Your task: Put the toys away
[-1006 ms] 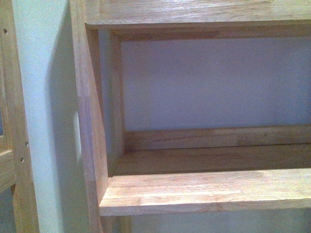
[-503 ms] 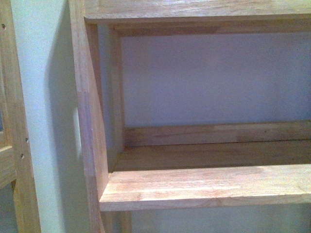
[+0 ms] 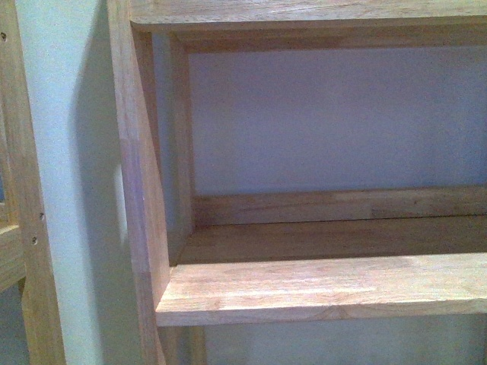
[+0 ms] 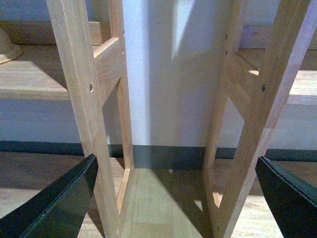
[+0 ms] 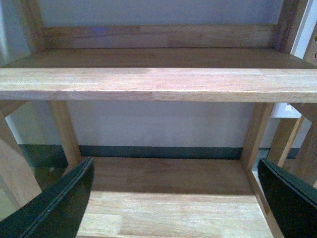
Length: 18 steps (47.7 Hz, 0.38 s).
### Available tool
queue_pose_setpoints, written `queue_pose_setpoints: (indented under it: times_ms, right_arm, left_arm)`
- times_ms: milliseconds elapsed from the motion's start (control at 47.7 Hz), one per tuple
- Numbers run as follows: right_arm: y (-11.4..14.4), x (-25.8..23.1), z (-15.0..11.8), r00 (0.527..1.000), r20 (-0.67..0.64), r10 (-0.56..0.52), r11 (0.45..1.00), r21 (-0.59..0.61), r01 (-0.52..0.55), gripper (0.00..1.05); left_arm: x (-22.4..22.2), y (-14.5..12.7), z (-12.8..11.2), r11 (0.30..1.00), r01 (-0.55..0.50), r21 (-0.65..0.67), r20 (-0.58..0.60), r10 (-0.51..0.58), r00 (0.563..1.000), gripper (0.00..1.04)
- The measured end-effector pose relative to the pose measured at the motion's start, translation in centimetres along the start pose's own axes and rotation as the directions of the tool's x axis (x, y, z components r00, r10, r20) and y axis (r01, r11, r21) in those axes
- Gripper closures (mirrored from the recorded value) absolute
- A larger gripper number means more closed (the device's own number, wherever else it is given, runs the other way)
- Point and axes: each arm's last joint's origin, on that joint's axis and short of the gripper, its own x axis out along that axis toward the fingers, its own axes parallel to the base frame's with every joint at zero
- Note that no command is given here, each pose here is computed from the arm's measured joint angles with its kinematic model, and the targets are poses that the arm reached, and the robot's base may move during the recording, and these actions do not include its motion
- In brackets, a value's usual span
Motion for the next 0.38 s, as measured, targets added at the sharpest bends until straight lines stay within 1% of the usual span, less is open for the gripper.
queue_pose_setpoints:
  times_ms: [21, 377]
  right_arm:
    - [0.00, 0.00, 0.00, 1.000, 0.000, 0.000, 1.000, 0.003, 0.000, 0.00]
    - [0.00, 0.00, 0.00, 1.000, 0.000, 0.000, 1.000, -0.001, 0.000, 0.00]
  left_arm:
    - [0.00, 0.00, 0.00, 1.000, 0.000, 0.000, 0.000, 0.000, 1.000, 0.06]
    - [0.00, 0.00, 0.00, 1.000, 0.000, 0.000, 0.000, 0.000, 1.000, 0.06]
